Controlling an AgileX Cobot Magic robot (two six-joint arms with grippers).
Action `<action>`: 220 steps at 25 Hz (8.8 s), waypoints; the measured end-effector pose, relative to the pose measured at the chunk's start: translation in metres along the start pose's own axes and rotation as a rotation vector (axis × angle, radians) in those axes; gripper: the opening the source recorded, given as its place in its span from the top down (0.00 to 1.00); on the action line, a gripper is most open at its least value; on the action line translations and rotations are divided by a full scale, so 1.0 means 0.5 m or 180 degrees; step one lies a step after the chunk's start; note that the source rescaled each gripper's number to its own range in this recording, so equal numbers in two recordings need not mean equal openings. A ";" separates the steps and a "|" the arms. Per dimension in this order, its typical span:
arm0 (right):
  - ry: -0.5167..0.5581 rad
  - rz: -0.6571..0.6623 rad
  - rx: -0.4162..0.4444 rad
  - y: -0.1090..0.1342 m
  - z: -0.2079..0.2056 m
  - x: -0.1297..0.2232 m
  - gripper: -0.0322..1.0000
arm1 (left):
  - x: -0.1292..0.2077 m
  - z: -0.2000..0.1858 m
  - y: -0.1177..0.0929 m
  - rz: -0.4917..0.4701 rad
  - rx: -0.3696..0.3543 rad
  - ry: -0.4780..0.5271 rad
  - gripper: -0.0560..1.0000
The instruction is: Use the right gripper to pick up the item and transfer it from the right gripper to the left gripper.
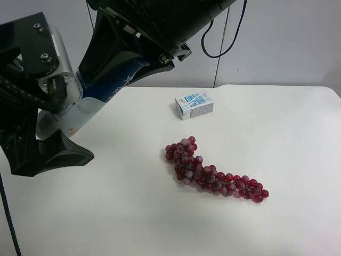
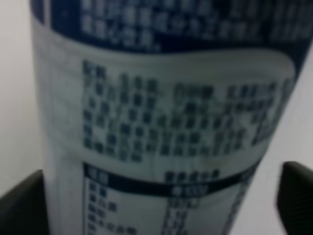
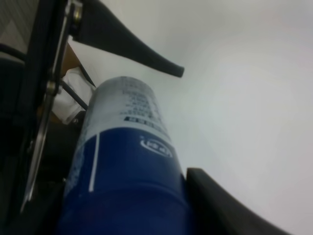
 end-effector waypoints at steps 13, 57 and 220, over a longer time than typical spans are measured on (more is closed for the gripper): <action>0.0030 0.0003 -0.0019 0.002 0.000 0.003 0.96 | 0.000 0.000 0.002 0.0109 -0.0034 0.0003 0.94; -0.0295 -0.0704 0.1130 0.107 -0.320 0.228 0.00 | 0.001 0.005 0.001 0.0072 -0.0014 0.0029 0.94; -0.1857 0.0200 0.3224 -0.066 -0.364 0.600 0.00 | 0.332 -0.285 -0.058 -0.2726 -0.2153 -0.0759 0.00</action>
Point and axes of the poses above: a point on each arm's last joint axis where the gripper is mounted, z pointing out along that axis toward the gripper, y along the wrist's bending axis when the last joint is at zero, x = y × z, the point moved 5 cm from there along z, pointing out along that axis toward the gripper, and after that the axes turned 4 degrees about -z, right-handed, at the moved point
